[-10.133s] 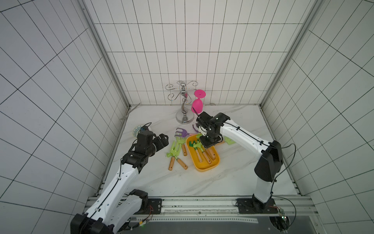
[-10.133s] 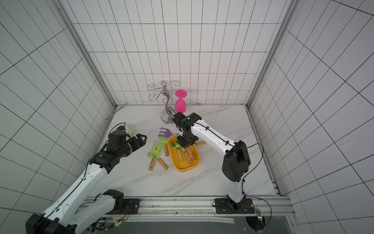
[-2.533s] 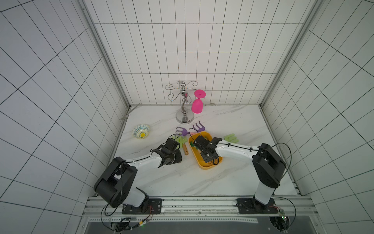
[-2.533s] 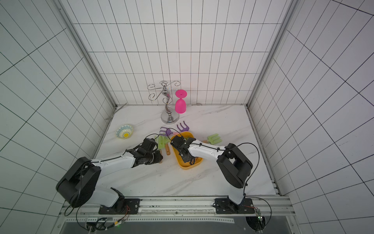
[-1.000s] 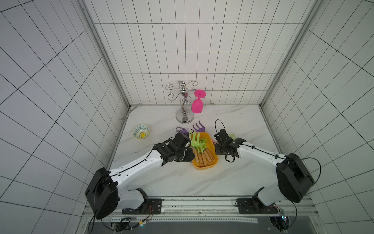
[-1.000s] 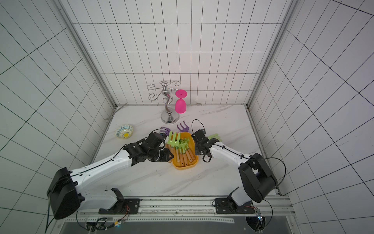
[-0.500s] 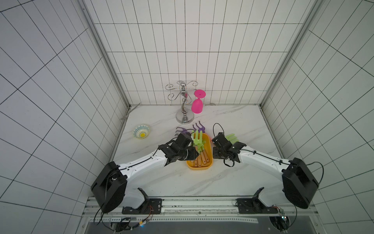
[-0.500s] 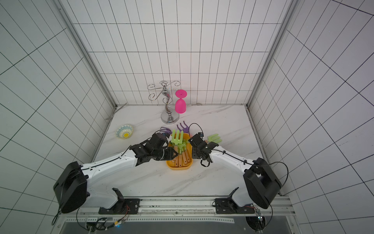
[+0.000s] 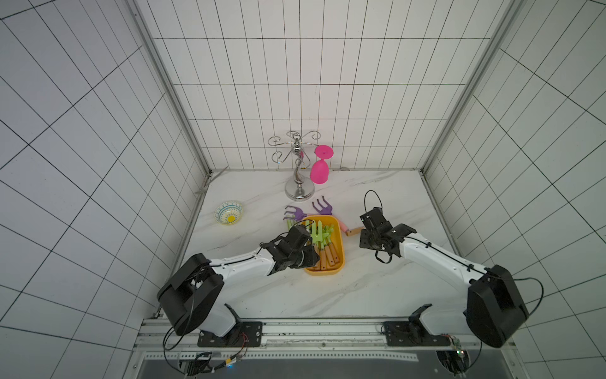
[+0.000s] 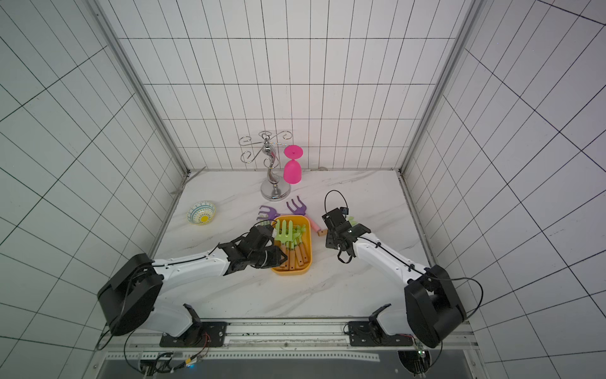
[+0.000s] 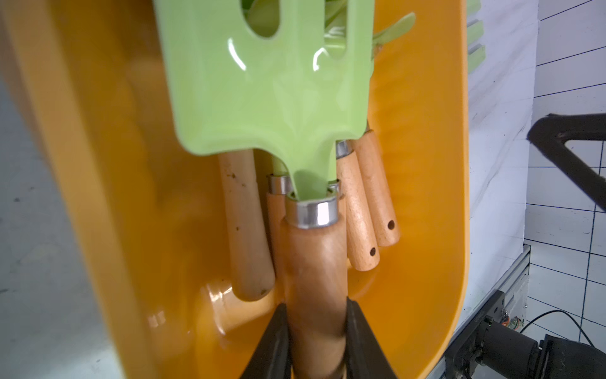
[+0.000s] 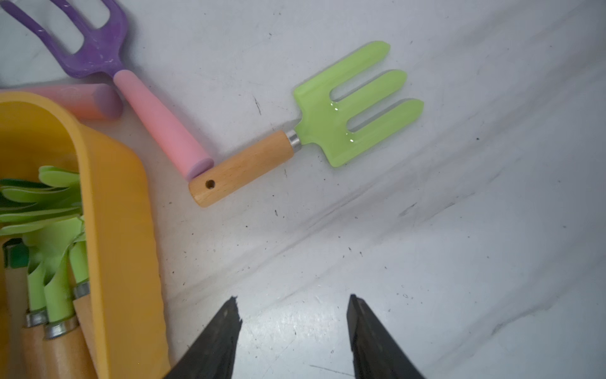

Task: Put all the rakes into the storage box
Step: Place the rake in the storage box, then pick up the rake at the center of the board.

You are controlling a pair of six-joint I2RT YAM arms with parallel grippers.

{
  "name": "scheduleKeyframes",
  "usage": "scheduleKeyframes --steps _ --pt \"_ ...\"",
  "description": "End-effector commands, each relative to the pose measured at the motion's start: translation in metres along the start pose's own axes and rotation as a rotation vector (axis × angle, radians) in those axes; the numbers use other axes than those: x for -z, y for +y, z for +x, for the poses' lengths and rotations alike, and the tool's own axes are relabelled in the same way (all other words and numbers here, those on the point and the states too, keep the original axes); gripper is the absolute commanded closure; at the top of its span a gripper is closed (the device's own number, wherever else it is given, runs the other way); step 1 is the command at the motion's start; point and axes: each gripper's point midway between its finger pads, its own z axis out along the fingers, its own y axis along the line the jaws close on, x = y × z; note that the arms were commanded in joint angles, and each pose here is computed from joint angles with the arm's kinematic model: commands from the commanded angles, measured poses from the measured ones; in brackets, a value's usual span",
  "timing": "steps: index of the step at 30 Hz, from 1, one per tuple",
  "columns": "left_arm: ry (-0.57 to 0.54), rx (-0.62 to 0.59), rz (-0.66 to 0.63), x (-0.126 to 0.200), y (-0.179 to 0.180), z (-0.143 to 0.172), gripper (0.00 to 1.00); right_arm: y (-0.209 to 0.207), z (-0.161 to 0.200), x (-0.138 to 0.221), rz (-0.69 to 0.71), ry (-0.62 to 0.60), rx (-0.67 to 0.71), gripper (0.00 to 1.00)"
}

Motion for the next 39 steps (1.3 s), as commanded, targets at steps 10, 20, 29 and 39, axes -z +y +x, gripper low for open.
scheduleKeyframes --steps 10,20,29,39 --pt "-0.076 -0.013 0.017 0.017 -0.011 -0.007 0.4 0.031 -0.049 -0.027 -0.093 0.082 -0.272 0.42" --pt "-0.263 -0.15 -0.008 0.091 -0.037 -0.038 0.31 0.028 -0.049 -0.067 -0.002 0.153 -0.339 0.41" --pt "-0.355 -0.207 -0.075 0.121 -0.025 -0.045 0.28 0.027 -0.061 -0.086 0.07 0.151 -0.348 0.4" --pt "-0.379 -0.216 -0.126 0.13 -0.011 -0.046 0.28 0.014 -0.023 -0.111 0.161 0.311 -0.215 0.5"
